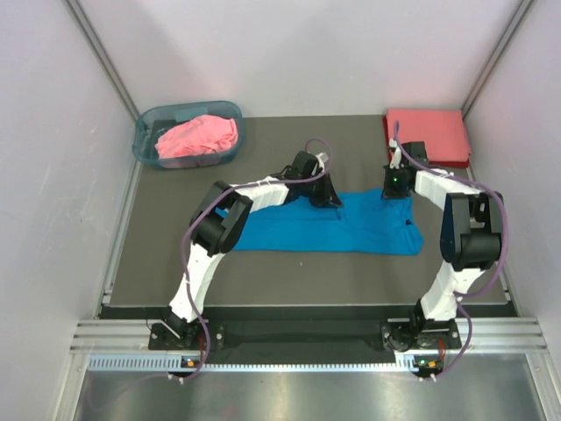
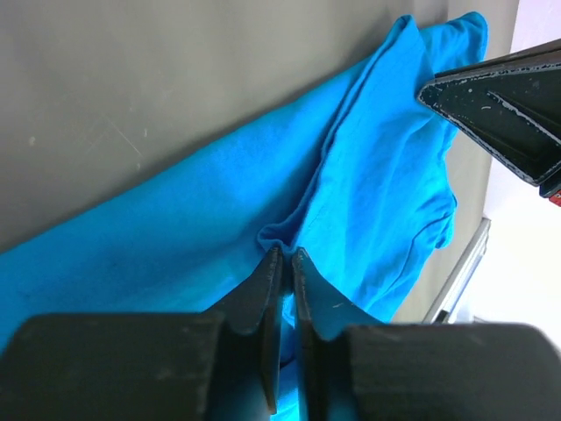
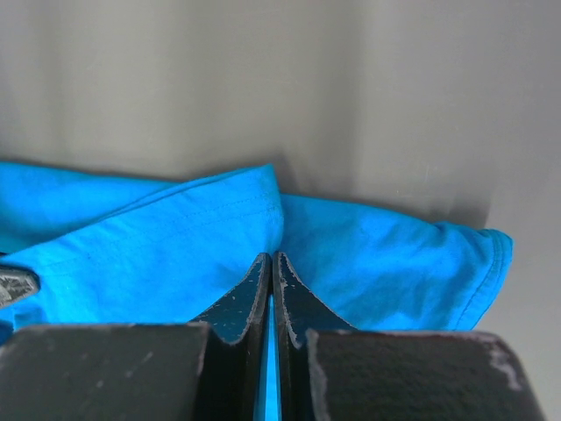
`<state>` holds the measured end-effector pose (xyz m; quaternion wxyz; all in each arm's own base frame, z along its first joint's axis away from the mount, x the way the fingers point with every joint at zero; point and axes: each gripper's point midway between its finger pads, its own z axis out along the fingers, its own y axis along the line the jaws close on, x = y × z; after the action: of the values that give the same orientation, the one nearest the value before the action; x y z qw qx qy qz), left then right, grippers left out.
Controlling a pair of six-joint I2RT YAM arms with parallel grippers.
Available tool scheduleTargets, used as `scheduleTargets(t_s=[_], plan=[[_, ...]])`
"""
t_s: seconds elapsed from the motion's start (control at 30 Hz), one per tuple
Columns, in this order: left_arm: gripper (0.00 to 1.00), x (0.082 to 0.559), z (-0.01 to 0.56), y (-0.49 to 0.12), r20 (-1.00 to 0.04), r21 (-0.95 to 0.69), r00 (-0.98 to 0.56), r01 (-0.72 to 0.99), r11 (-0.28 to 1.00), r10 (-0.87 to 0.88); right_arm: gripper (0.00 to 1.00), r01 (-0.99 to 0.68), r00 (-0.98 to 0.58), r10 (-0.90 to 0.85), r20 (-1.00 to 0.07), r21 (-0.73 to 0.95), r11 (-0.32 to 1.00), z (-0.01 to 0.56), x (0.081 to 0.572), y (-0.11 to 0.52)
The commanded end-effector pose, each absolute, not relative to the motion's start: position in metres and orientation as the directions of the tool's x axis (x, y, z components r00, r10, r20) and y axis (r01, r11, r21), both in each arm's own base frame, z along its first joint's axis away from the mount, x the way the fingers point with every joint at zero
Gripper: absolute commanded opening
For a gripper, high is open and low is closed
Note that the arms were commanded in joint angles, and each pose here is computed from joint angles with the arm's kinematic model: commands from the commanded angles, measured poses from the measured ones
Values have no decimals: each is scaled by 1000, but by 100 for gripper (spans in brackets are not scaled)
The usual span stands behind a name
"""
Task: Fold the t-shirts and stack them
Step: Fold the tshirt
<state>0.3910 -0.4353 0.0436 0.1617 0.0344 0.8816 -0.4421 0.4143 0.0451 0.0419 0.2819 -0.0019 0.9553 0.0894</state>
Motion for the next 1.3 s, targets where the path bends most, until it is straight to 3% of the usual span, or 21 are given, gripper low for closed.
scheduleTargets(t_s=[0.0, 0.07, 0.23, 0.57, 0.7, 0.83, 1.0, 1.1, 1.27], plan=[[11, 403, 79, -442, -395, -762, -914, 269, 589, -93, 0, -65, -799, 51, -599, 171, 983, 63, 424, 44], [4, 408, 89, -439, -427, -745, -898, 285, 603, -103, 0, -51, -797, 59, -601, 165, 985, 62, 422, 42], [4, 420, 88, -429, -486, -689, -866, 296, 661, -119, 0, -29, -794, 76, -603, 162, 986, 62, 420, 39], [20, 423, 88, -435, -523, -695, -845, 348, 629, -110, 3, 62, -776, 124, -619, 120, 991, 70, 420, 24], [31, 421, 103, -429, -511, -692, -852, 329, 642, -115, 17, 132, -778, 184, -600, 130, 983, 82, 410, 20], [39, 419, 133, -421, -534, -679, -838, 342, 650, -117, 22, 293, -737, 311, -600, 132, 947, 112, 395, 7], [42, 417, 153, -393, -581, -593, -808, 340, 730, -95, 17, 400, -734, 423, -532, 164, 902, 111, 347, 9], [42, 403, 146, -362, -578, -500, -815, 309, 809, -46, 13, 427, -741, 441, -507, 152, 891, 106, 316, 7], [42, 365, 150, -326, -572, -466, -820, 307, 830, -18, 10, 449, -772, 470, -429, 155, 880, 87, 276, 12]])
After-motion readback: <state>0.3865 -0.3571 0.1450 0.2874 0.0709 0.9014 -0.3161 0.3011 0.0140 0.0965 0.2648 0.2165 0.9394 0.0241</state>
